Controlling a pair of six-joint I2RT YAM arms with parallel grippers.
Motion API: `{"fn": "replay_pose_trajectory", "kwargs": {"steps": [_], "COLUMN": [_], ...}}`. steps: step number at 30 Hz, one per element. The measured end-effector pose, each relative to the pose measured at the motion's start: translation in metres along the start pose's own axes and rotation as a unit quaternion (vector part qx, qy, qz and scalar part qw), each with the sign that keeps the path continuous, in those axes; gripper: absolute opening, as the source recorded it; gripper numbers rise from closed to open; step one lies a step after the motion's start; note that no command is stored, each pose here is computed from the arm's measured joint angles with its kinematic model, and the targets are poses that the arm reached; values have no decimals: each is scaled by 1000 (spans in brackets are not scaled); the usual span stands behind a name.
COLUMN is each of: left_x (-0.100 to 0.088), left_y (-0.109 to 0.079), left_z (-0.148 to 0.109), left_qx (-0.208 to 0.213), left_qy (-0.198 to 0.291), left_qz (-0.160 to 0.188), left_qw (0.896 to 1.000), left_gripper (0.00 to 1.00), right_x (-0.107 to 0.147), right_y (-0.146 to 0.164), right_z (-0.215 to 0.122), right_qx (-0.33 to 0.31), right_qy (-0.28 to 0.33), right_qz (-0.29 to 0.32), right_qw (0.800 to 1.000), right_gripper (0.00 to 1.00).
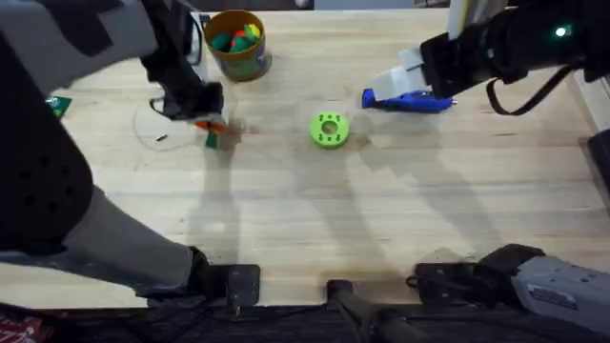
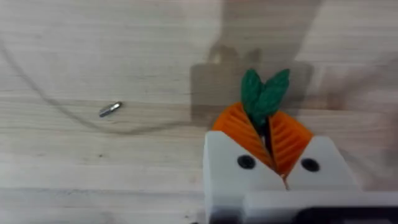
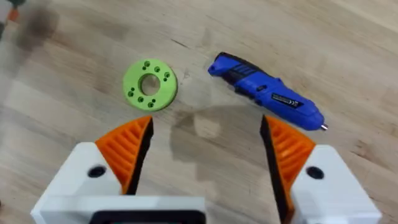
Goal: Pick up the gripper from the table and insert it into the empty holder that is missing its gripper. Then pick up a screw, insert it into the mounting hole, and use the screwdriver to tighten it. Finally, clean up the table by picking up the vegetable and placing it into the bucket.
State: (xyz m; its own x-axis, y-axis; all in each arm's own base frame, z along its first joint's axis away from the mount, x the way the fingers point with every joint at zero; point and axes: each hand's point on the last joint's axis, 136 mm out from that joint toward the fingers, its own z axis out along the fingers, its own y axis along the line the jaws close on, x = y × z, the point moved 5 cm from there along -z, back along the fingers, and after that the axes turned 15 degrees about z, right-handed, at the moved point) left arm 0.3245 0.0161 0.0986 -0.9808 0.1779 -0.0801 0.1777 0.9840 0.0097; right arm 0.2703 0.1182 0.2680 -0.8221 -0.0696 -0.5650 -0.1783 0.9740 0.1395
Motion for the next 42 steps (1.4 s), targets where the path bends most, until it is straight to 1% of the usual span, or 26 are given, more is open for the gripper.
{"fn": "replay_pose_trajectory", "kwargs": {"steps": [3,6,8,10,12,14,17,19,26,29,32,33,34,38,39,40,42], "left_x": [-17,-41,-56,-70,-82,-92,-109,-121,-166,-173,-174,-175,-175,-175,-174,-172,-166], "left_y": [2,6,9,11,13,13,13,11,3,2,3,3,3,3,3,2,1], "left_z": [-34,-81,-115,-142,-159,-166,-163,-154,-96,-76,-68,-68,-69,-69,-68,-67,-64], "left_qx": [-4,-15,-26,-34,-39,-41,-41,-38,-19,-11,-9,-10,-11,-10,-10,-8,-5], "left_qy": [-40,-109,-163,-213,-255,-284,-308,-315,-318,-310,-303,-304,-307,-306,-303,-298,-280], "left_qz": [1,2,4,5,8,10,15,21,39,41,41,41,42,41,41,41,42], "left_qw": [999,994,986,976,966,958,950,948,947,950,952,952,951,951,952,954,959], "left_gripper": [21,21,21,21,21,21,21,21,21,21,23,52,151,779,918,967,984], "right_x": [0,0,0,0,-1,-1,-1,-2,-4,-4,-4,-5,-5,-5,-5,-5,-5], "right_y": [0,0,0,0,0,0,0,1,1,1,1,1,1,1,1,1,1], "right_z": [0,0,0,0,0,0,0,1,2,2,2,2,2,2,2,2,2], "right_qx": [0,0,0,0,0,-1,-1,-1,-2,-2,-3,-3,-3,-3,-3,-3,-3], "right_qy": [0,-1,-1,-1,-1,-2,-2,-4,-9,-9,-9,-9,-9,-9,-10,-10,-9], "right_qz": [0,0,0,0,0,0,0,0,0,0,0,0,0,0,0,0,0], "right_qw": [1000,1000,1000,1000,1000,1000,1000,1000,1000,1000,1000,1000,1000,1000,1000,1000,1000], "right_gripper": [990,990,990,990,990,990,990,990,990,990,990,990,990,990,990,990,990]}}
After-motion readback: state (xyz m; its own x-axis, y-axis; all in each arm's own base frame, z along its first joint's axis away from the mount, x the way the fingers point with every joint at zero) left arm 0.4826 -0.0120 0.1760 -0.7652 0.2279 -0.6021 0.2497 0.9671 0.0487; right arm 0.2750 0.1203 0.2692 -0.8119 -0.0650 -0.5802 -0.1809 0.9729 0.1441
